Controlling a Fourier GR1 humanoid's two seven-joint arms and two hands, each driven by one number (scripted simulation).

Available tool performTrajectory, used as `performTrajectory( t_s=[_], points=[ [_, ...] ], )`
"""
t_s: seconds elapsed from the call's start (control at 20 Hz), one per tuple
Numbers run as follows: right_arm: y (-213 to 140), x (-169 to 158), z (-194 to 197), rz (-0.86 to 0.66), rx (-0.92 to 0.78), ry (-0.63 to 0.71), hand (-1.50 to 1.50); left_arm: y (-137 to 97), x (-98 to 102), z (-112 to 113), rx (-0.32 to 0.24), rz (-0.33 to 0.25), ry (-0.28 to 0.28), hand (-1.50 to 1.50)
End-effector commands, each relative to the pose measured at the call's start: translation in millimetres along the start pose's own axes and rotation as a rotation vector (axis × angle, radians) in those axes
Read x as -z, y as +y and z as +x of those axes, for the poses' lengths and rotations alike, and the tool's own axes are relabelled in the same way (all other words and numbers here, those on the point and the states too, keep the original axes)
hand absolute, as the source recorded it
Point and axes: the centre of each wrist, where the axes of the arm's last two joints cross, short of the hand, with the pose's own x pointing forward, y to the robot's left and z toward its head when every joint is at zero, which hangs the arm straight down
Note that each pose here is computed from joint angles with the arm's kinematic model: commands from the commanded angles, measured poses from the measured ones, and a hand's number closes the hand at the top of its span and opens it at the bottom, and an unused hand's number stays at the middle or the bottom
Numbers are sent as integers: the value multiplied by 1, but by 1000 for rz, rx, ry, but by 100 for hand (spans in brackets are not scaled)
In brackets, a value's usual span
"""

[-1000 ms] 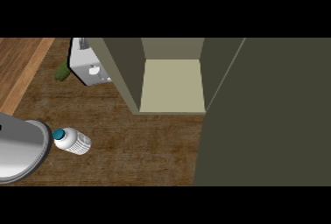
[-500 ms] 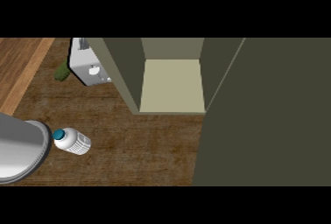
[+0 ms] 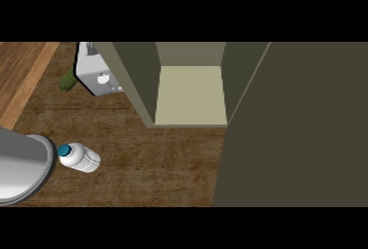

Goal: Pick up the bottled water, place it into the cabinet and close the cabinet

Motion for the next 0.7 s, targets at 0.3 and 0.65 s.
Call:
performTrajectory(
  t_s=[0.3, 0.65],
  points=[
    [-3, -29, 42, -20, -31, -63, -150, 9, 21, -17, 68, 27, -29, -150],
    [9, -12, 33, -11, -20, -37, -150, 28, 29, -22, 104, 78, 27, -150]
  ],
)
